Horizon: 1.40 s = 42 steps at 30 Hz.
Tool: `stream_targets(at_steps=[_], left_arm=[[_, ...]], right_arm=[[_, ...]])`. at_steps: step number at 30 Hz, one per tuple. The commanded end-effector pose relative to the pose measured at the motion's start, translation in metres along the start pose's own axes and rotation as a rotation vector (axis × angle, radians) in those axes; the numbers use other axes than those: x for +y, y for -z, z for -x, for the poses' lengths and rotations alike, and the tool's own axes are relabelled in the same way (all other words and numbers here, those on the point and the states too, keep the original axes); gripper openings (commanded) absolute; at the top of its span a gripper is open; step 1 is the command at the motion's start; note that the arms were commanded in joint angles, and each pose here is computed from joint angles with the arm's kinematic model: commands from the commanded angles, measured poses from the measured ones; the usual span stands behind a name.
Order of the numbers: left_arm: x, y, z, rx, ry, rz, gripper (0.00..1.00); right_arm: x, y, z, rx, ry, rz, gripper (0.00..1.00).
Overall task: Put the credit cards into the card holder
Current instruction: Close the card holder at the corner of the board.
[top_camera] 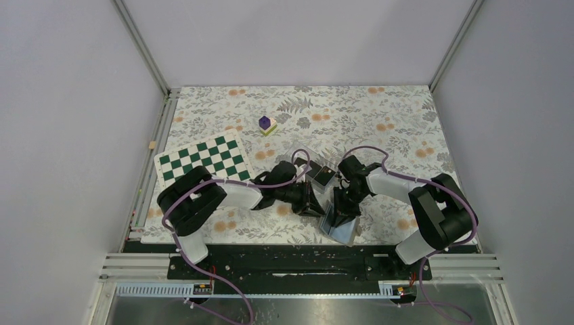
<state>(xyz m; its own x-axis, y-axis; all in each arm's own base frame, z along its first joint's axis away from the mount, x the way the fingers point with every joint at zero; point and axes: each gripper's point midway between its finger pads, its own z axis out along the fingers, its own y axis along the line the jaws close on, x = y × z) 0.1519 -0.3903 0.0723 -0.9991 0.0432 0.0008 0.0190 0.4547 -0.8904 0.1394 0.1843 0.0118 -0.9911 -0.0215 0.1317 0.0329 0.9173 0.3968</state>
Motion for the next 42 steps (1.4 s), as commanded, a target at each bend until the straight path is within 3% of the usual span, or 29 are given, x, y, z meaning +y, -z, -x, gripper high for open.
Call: stream_targets(at_steps=[1, 5, 12, 22, 32, 42], left_arm=[[0.008, 0.004, 0.01, -0.03, -0.077, 0.143, 0.06], [0.018, 0.024, 0.014, -0.078, -0.096, 0.291, 0.0], [0.029, 0.065, 0.017, -0.174, -0.102, 0.456, 0.0], [0.043, 0.114, 0.014, -0.24, -0.069, 0.691, 0.0], [0.028, 0.114, 0.024, -0.223, -0.135, 0.871, 0.0], [0.034, 0.089, 0.012, -0.137, -0.154, 0.918, 0.0]], right_arm=[[0.003, 0.0, 0.009, -0.023, 0.028, 0.005, 0.22], [0.015, 0.011, 0.012, -0.051, 0.047, 0.042, 0.25], [0.037, 0.031, 0.022, -0.087, 0.083, 0.102, 0.44], [0.05, 0.018, 0.035, -0.04, 0.089, 0.129, 0.45], [0.05, 0.003, 0.029, 0.027, 0.093, 0.138, 0.45], [0.062, 0.015, 0.028, -0.014, 0.113, 0.176, 0.45]])
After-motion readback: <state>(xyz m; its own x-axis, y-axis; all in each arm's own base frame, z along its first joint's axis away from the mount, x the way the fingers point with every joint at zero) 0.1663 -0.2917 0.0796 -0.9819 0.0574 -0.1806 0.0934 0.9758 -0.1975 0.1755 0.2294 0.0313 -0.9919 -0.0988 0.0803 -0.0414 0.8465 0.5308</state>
